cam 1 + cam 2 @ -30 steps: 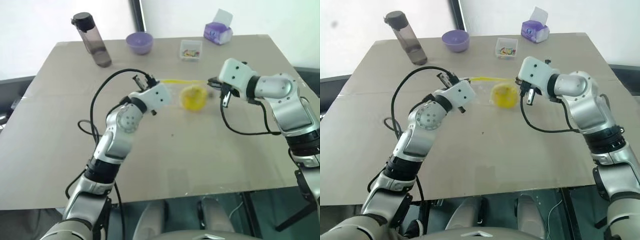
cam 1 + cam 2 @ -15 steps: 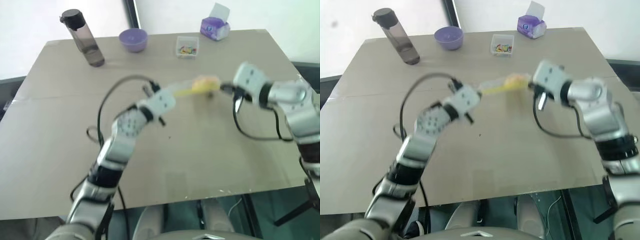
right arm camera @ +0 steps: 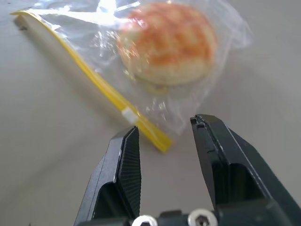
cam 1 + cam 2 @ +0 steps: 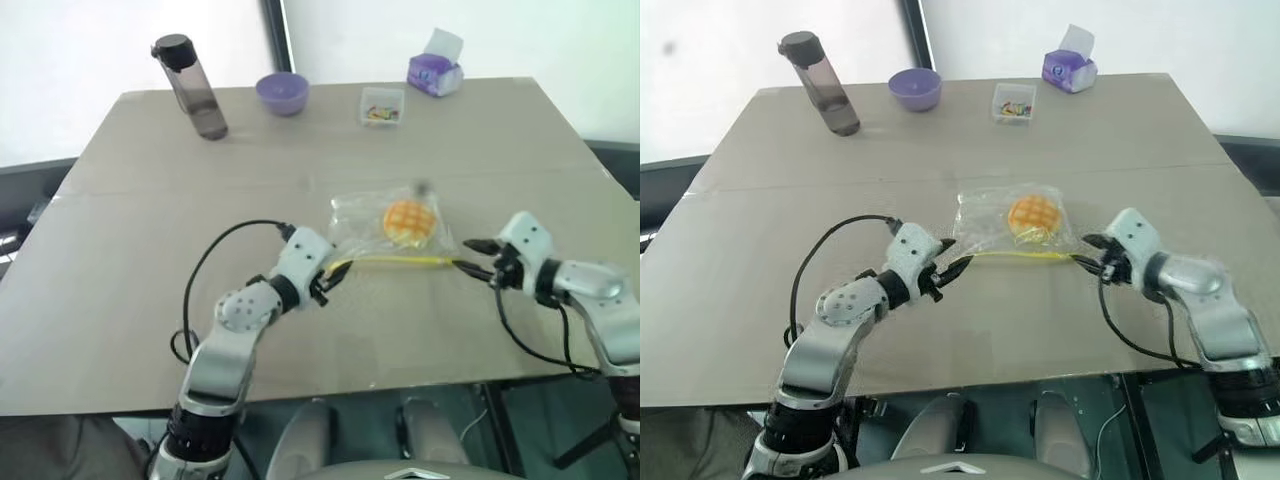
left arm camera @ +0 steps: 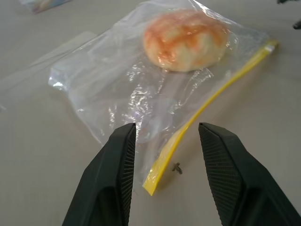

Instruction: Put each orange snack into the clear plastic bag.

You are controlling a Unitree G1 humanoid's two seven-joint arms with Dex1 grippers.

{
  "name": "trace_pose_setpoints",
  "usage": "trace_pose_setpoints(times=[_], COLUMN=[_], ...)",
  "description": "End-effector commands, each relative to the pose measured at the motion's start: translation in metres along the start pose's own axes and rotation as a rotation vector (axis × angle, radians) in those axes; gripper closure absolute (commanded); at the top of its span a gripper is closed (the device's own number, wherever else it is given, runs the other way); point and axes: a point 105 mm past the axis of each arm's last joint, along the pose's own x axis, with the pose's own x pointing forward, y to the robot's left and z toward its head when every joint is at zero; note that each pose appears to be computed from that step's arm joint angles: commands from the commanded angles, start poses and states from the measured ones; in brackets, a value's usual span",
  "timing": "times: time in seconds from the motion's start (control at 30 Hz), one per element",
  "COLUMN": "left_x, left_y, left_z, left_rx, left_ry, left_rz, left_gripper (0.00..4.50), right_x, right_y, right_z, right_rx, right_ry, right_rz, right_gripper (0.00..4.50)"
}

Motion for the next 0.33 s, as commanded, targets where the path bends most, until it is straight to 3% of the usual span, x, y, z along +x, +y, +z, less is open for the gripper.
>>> trace_pose_setpoints(times=[0.03, 0.2, 0.33], left_x=[-0.031, -0.066, -0.085], left_y=[0.019, 0.012, 0.01], left_z=[0.006, -0.023, -0.034], left_rx=[-0.04, -0.059, -0.014], left_ry=[-0.103, -0.038, -0.002], left_rz=[0.06, 0.024, -0.004], left_gripper=[2.19, 2.19, 2.19], right_x=[-0.033, -0.075, -0.104], right_y=[0.0, 0.005, -0.002], right_z=[-0.006, -0.042, -0.041], right_rx=[0.178, 0.341, 0.331], right_ry=[-0.099, -0.038, -0.151], right_rz=[0.002, 0.015, 0.016], right_gripper=[2.54, 2.54, 2.54])
